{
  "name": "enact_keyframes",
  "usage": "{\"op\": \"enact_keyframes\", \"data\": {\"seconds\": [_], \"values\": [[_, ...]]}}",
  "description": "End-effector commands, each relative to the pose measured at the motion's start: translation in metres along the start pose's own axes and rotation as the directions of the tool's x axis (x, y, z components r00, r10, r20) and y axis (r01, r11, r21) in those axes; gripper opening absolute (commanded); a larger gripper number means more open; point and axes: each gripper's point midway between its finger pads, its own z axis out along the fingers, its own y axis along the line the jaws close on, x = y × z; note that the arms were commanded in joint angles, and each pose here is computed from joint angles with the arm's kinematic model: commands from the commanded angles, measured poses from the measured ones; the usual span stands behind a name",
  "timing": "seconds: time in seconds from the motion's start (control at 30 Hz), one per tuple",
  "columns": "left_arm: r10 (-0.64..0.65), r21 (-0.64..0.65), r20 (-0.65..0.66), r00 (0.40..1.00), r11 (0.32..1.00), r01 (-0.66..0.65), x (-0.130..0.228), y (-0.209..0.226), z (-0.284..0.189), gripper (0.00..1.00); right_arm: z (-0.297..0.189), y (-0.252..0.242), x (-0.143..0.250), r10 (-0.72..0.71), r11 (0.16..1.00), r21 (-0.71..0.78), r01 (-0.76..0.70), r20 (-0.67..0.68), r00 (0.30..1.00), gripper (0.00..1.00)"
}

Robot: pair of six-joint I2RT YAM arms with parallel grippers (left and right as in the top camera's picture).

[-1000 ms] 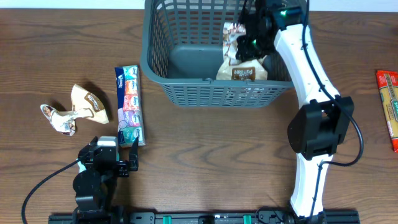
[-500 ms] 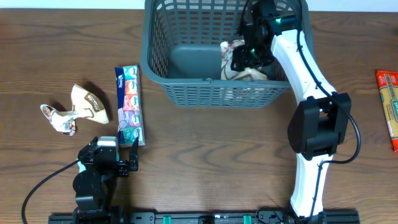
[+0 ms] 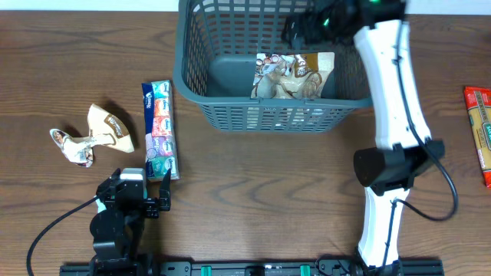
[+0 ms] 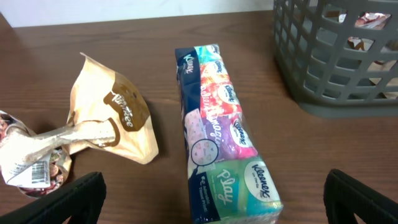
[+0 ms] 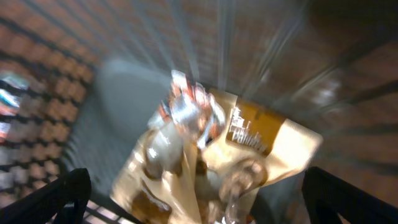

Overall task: Pack container
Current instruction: 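Lift the mushroom bag over the basket and drop it inside, then lower the right gripper to the spaghetti packet and grasp it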

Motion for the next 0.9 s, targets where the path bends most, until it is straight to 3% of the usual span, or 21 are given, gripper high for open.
{"op": "enact_keyframes", "data": {"seconds": [0.0,0.13,0.4,0.57,0.87], "values": [[-0.017,0.004,-0.023,1.0,1.0,0.017,0.009,-0.001,0.002,0.99,-0.09,-0.006,-0.048,-0.01,0.995,0.101,-0.016,0.257,0.966,0.99],[-0.017,0.004,-0.023,1.0,1.0,0.017,0.009,-0.001,0.002,0.99,-0.18,-0.06,-0.052,-0.011,0.926,0.348,-0.147,0.414,0.91,0.99],[-0.017,0.003,-0.023,1.0,1.0,0.017,0.009,-0.001,0.002,0.99,-0.24,-0.171,0.028,0.169,0.755,0.564,-0.335,0.326,0.93,0.99],[-0.017,0.004,-0.023,1.0,1.0,0.017,0.009,-0.001,0.002,0.99,-0.268,-0.232,0.066,0.322,0.62,0.609,-0.496,0.379,0.868,0.99],[-0.017,0.003,-0.023,1.0,1.0,0.017,0.009,-0.001,0.002,0.99,-0.316,-0.299,0.124,0.431,0.423,0.663,-0.618,0.452,0.781,0.99]]}}
